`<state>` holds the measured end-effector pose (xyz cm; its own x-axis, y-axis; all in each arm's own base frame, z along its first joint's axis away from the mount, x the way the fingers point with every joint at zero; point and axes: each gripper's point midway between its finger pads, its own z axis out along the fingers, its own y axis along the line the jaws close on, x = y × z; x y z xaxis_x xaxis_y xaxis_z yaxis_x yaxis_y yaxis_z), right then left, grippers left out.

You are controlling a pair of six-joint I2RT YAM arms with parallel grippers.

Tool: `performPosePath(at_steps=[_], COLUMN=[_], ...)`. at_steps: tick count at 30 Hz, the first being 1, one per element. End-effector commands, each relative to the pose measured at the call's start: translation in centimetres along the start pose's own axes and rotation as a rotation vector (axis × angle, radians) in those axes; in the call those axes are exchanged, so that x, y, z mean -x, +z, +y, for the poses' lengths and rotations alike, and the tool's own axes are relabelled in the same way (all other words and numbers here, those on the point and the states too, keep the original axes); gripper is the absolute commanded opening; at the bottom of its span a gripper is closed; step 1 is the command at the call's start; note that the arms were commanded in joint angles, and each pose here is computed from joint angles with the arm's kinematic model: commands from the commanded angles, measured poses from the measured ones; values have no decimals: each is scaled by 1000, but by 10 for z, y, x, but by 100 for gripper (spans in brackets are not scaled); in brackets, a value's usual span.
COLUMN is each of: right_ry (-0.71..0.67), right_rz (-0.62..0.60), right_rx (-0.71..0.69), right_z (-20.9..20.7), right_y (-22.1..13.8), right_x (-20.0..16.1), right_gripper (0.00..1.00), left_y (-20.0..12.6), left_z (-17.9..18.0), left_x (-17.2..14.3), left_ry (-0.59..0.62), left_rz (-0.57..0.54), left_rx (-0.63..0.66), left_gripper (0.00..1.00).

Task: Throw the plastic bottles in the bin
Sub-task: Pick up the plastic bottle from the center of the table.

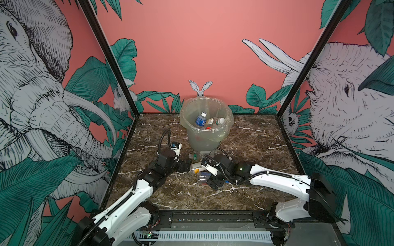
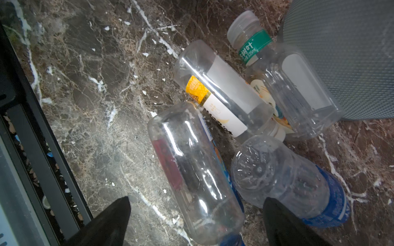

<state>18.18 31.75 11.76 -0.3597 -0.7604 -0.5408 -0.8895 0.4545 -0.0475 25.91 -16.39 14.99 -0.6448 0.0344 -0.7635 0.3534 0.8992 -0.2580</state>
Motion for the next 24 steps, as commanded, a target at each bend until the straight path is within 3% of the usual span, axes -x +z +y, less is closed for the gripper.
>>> performPosePath(at_steps=[1,14,24], right_ry=[-55,-88,-58], right_rz=[-16,85,101], right_rx=[33,55,72], right_z=[7,10,14], right_y=[4,36,36], right_x=[11,-7,-10], right_gripper=[99,94,88], left_y=[2,5,6], left_z=[2,8,9], left_x=[-4,-14,-17], left_ry=[-10,-15,-16], left_rz=[0,29,40], left_rx=[-2,26,31], left_gripper=[100,100,100])
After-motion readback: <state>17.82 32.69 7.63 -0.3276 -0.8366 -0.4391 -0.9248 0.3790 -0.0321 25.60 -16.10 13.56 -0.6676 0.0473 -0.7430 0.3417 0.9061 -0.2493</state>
